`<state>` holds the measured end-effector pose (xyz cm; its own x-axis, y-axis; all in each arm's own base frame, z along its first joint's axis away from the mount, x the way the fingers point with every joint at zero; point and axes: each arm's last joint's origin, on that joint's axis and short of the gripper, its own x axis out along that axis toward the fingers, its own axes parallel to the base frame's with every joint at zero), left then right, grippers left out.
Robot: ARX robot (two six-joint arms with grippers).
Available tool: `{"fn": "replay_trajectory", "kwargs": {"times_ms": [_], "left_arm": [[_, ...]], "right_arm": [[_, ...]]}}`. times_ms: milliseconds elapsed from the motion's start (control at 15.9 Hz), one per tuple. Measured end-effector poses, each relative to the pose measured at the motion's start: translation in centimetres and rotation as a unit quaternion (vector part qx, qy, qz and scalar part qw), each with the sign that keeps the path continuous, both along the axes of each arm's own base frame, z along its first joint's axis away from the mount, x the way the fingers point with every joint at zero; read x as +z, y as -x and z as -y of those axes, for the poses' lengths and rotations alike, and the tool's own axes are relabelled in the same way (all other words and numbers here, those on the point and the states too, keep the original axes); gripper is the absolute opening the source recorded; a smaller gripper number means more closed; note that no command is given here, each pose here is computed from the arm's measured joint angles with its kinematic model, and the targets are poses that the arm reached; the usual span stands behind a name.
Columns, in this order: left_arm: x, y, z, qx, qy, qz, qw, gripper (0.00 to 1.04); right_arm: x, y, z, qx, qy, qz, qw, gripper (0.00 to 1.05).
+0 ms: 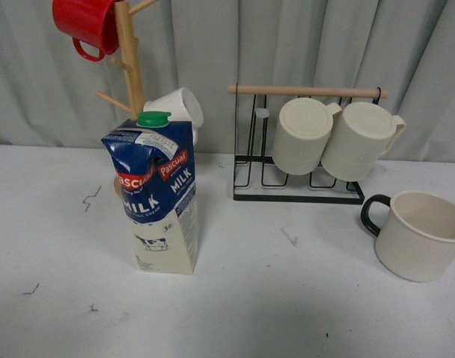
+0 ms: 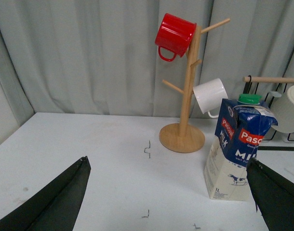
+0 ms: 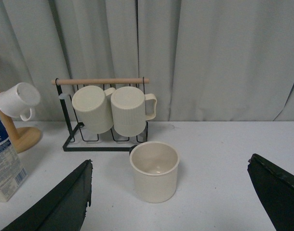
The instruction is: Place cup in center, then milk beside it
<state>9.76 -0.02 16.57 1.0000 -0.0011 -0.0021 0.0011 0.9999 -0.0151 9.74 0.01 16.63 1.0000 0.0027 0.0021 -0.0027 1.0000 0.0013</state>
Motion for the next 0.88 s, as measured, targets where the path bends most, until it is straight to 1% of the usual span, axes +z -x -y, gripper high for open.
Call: {"fn": "replay_trajectory", "kwargs": {"times_ms": [882], "left_arm": [[0.0,0.0,0.0,0.0,0.0,0.0,1.0,0.98]], "right_arm": [[0.0,0.0,0.0,0.0,0.0,0.0,1.0,0.98]]}}
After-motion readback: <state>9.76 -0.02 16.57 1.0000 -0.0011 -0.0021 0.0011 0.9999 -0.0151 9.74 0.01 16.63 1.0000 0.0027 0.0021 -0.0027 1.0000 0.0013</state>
